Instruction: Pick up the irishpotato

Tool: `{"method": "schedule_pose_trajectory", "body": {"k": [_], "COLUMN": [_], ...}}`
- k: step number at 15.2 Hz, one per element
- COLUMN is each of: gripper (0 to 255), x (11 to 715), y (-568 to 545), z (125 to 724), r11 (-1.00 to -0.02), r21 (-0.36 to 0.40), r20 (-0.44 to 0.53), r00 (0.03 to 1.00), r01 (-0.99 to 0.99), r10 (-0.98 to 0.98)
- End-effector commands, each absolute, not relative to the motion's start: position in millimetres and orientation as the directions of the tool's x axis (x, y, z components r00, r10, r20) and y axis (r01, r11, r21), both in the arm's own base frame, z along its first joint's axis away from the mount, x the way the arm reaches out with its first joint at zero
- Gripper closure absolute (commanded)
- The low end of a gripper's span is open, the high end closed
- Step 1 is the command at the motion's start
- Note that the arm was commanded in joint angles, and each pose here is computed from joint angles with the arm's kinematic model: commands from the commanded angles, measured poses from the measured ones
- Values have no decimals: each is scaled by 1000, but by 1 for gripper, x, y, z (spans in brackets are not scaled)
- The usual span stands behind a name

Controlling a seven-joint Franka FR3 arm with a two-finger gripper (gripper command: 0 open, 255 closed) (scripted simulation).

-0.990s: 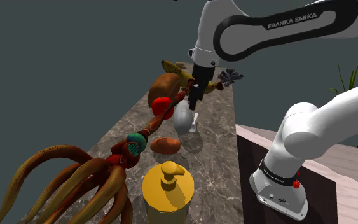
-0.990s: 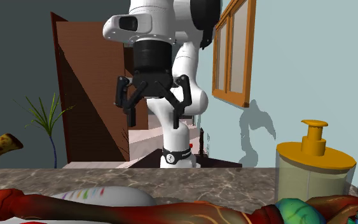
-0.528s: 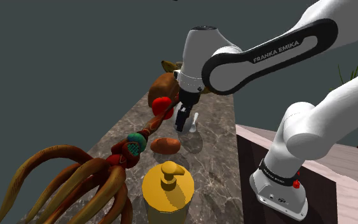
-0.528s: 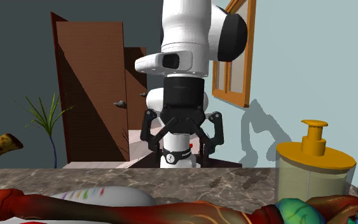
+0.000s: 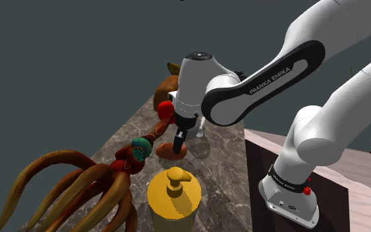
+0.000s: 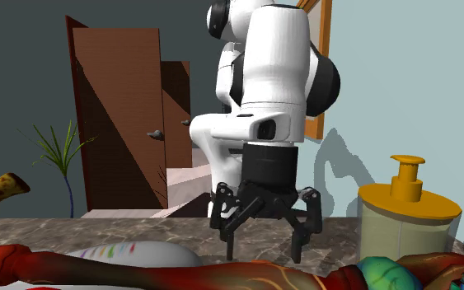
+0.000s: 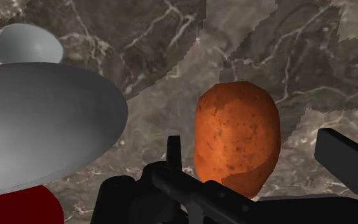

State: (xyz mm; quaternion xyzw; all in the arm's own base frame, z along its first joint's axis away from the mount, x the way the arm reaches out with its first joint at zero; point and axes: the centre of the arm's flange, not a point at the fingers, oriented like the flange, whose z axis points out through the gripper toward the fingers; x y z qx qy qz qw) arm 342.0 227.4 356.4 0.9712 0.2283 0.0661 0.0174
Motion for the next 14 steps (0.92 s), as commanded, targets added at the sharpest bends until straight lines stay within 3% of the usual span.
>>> {"method": "schedule_pose_trajectory", "body": {"k": [1, 6, 7, 14], "gripper": [0, 0, 255, 255], "x": [341, 341, 341, 341], "y": [229, 229, 229, 230], "z": [345, 327, 327, 326], "r11": [-895, -895, -895, -895], "r21": [64, 64, 64, 64], "r20": [121, 121, 121, 121], "r00": [886, 886, 886, 886], "r01": [442, 442, 442, 442], "r10": [447, 447, 447, 447]}}
